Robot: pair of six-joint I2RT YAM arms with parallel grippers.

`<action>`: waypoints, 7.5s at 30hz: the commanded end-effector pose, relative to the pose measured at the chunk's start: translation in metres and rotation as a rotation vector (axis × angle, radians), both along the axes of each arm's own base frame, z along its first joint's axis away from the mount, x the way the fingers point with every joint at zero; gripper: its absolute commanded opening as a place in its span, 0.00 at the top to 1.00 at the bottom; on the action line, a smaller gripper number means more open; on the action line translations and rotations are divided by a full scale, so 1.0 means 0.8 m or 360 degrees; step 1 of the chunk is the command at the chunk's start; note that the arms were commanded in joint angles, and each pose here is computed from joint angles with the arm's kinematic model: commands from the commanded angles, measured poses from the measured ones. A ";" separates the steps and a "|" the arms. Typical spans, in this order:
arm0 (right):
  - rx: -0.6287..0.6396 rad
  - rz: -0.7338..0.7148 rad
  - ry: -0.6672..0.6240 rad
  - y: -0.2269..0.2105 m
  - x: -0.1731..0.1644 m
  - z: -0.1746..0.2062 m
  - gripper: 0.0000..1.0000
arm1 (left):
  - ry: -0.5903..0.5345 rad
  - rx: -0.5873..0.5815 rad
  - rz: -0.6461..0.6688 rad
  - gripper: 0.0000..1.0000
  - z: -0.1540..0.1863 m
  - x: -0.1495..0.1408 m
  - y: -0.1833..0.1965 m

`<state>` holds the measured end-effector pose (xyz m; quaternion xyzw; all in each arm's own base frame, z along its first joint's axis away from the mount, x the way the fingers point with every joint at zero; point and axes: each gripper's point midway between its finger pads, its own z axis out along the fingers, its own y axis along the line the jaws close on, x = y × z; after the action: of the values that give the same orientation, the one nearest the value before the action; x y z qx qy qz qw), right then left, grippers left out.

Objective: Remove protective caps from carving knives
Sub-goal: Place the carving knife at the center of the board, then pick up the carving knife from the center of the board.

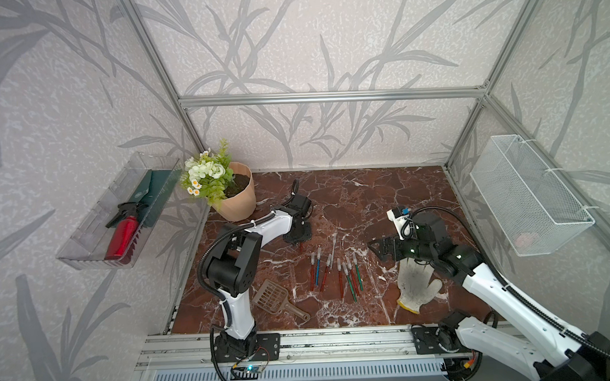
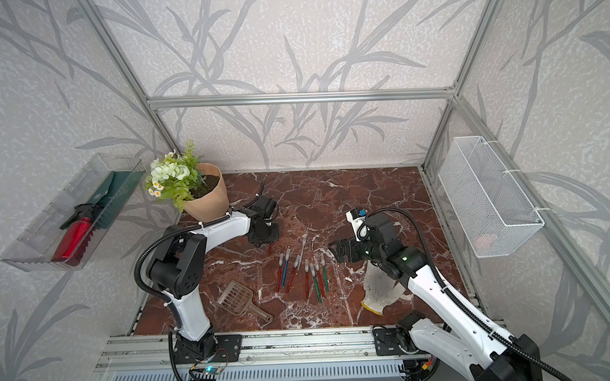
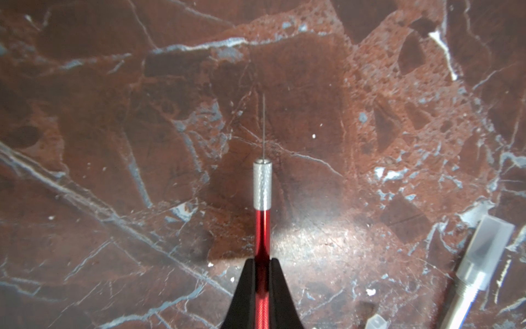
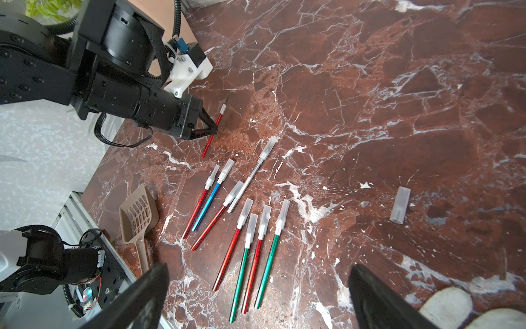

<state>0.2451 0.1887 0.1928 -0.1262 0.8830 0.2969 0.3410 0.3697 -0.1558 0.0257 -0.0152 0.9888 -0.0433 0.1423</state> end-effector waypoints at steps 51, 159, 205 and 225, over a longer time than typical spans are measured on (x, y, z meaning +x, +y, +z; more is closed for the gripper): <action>-0.0032 0.0045 -0.0001 -0.003 -0.013 -0.003 0.01 | 0.0069 -0.0050 0.0082 0.85 -0.023 -0.002 -0.004; -0.0178 0.0156 0.0230 0.014 -0.055 -0.078 0.01 | 0.0021 -0.0135 -0.0012 0.76 -0.009 -0.176 -0.052; -0.0111 0.0174 0.0293 0.029 -0.057 -0.093 0.01 | 0.0117 0.0058 -0.0048 0.92 -0.015 -0.192 -0.033; 0.0224 -0.0001 0.0488 0.075 -0.021 -0.058 0.33 | -0.0147 -0.0596 -0.0330 0.93 0.073 -0.171 -0.122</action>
<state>0.2188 0.2329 0.1233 -0.0568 0.9183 0.3382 0.1977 0.2339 -0.2381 0.0764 0.0450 0.9647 -0.1927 0.1736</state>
